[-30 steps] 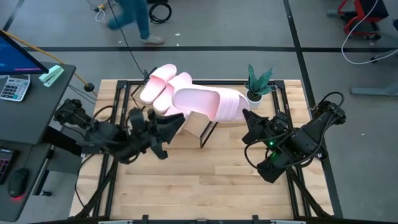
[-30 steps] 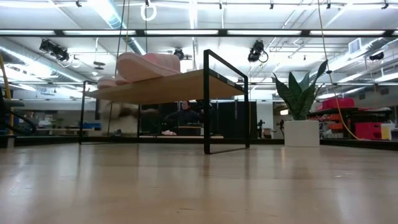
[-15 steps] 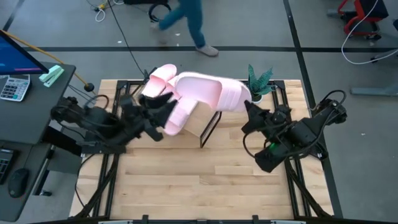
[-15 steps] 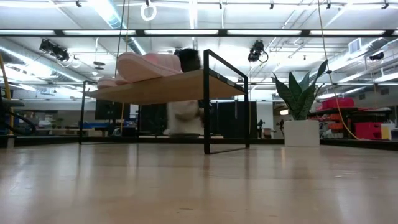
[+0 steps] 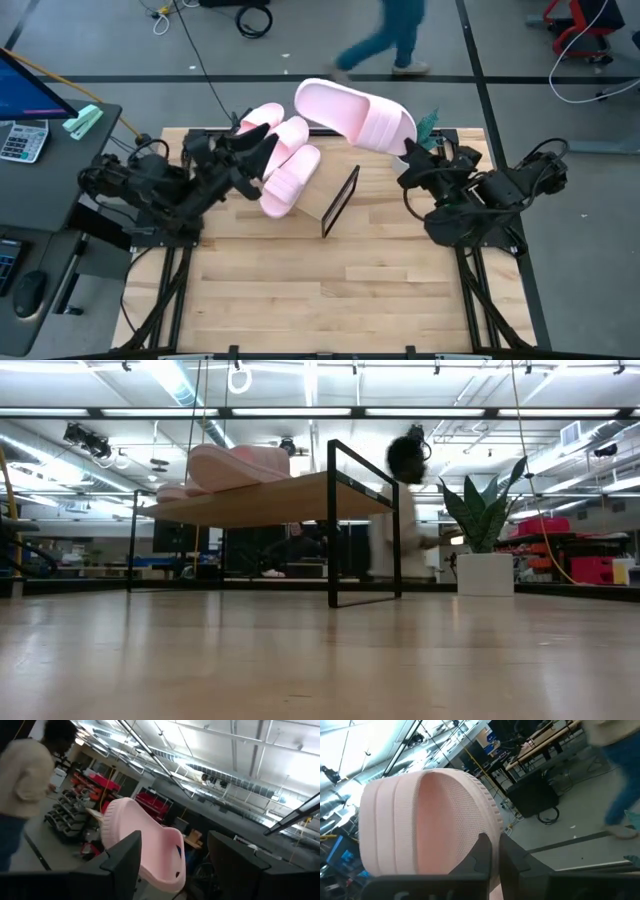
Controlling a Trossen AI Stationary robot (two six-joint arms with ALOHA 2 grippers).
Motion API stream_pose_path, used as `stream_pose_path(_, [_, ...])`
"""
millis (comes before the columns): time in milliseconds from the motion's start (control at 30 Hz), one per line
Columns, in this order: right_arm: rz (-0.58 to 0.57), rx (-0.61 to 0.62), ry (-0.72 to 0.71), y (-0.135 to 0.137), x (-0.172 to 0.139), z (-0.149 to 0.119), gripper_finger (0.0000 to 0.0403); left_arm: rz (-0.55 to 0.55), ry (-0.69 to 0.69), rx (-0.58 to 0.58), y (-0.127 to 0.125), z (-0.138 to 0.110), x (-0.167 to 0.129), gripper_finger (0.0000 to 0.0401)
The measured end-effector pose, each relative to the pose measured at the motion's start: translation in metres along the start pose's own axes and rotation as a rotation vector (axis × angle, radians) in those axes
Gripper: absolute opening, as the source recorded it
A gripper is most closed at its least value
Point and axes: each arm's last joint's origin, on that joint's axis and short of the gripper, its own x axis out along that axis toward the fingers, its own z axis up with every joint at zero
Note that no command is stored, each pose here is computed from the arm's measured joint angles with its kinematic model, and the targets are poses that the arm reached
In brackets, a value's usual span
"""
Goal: Pick and place slides into the shelf
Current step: Put the pink slipper on the shelf
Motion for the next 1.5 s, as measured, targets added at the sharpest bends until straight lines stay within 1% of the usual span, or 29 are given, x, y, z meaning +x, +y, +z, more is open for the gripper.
stream_pose_path(200, [0.0, -0.036, 0.002, 0.016, 0.0, 0.003, 0.0014, -0.04, -0.023, -0.028, 0.006, 0.0, 0.012, 0.0235])
stream_pose_path(567, [-0.005, -0.133, -0.002, 0.041, 0.001, 0.018, 0.0014, -0.043, -0.037, -0.014, 0.01, 0.0, 0.019, 0.0228])
stream_pose_path(733, [0.05, -0.17, 0.031, 0.055, 0.016, 0.029, 0.0014, -0.05, -0.034, -0.016, 0.009, 0.0, 0.017, 0.0228])
stream_pose_path(800, [0.078, -0.185, 0.026, 0.059, 0.024, 0.035, 0.0014, -0.056, -0.03, -0.018, 0.008, 0.0, 0.016, 0.0228])
stream_pose_path(900, [0.091, -0.197, 0.002, 0.061, 0.035, 0.042, 0.0014, -0.064, -0.027, -0.015, 0.007, 0.002, 0.014, 0.0226])
stream_pose_path(967, [0.116, -0.175, -0.007, 0.063, 0.04, 0.046, 0.0014, -0.061, -0.034, 0.007, 0.007, 0.006, 0.011, 0.0223])
stream_pose_path(1100, [0.181, -0.138, -0.012, 0.065, 0.048, 0.051, 0.0014, -0.021, -0.058, 0.053, 0.009, 0.014, 0.008, 0.022])
stream_pose_path(1300, [0.237, -0.108, -0.006, 0.067, 0.054, 0.052, 0.0014, -0.013, -0.086, 0.035, 0.013, 0.023, 0.009, 0.0226])
stream_pose_path(1500, [0.253, -0.1, 0.001, 0.068, 0.055, 0.049, 0.0014, -0.109, -0.132, -0.049, 0.016, 0.03, 0.014, 0.0227])
